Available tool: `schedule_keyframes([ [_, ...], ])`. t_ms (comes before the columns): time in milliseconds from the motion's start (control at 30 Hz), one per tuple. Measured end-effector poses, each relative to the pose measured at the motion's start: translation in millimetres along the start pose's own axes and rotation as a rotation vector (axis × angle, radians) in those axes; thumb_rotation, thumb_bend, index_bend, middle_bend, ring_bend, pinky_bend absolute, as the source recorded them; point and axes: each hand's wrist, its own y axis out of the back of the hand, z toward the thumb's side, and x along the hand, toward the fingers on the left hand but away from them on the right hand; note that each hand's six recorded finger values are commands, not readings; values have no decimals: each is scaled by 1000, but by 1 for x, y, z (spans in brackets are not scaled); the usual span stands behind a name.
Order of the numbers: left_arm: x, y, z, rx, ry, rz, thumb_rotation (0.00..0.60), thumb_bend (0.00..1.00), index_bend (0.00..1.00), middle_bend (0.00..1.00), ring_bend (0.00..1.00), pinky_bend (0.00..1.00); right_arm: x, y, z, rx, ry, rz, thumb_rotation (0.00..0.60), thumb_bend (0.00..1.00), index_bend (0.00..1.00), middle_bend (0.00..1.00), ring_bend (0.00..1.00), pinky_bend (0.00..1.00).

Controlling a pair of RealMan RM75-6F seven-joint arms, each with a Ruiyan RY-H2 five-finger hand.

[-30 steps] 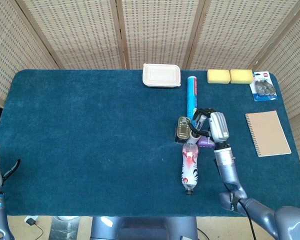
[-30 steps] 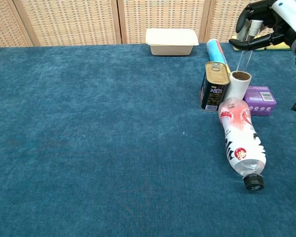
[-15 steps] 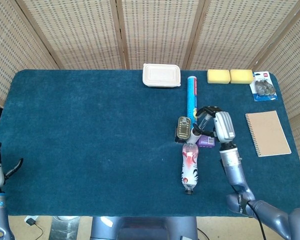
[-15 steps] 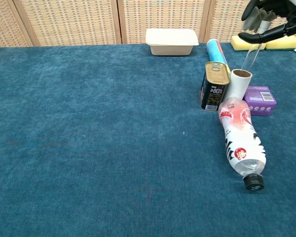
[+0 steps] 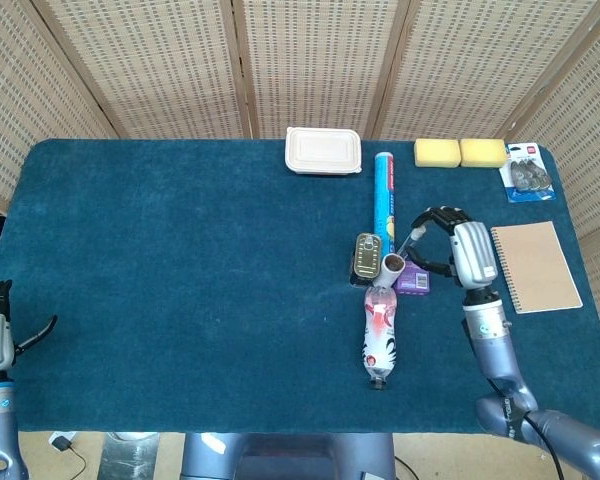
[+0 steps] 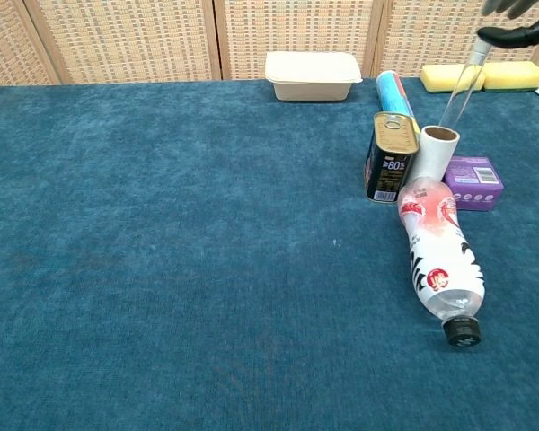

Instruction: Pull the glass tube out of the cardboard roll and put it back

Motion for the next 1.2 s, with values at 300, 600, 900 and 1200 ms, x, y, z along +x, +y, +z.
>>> schedule_keyframes([
  [300, 9, 30, 35, 13, -180, 108, 102, 0, 7, 68, 0, 73, 30, 42, -14, 188, -19, 31, 600, 291, 416, 432, 369, 350],
  [600, 3, 61, 79, 2, -361, 157, 108, 0, 7, 68, 0, 73, 76, 76, -37, 335, -98, 73, 600, 290, 402, 420, 356, 348],
  [900, -26, 74, 122, -6, -514, 103, 118, 0, 7, 67, 0, 73, 120, 87, -43, 461, -142, 148, 600, 289, 353, 383, 325, 342],
  [1200, -59, 75, 139, 0, -645, -17, 124, 0, 7, 68, 0, 74, 176, 93, -42, 529, -166, 226, 580, 281, 338, 363, 306, 327],
])
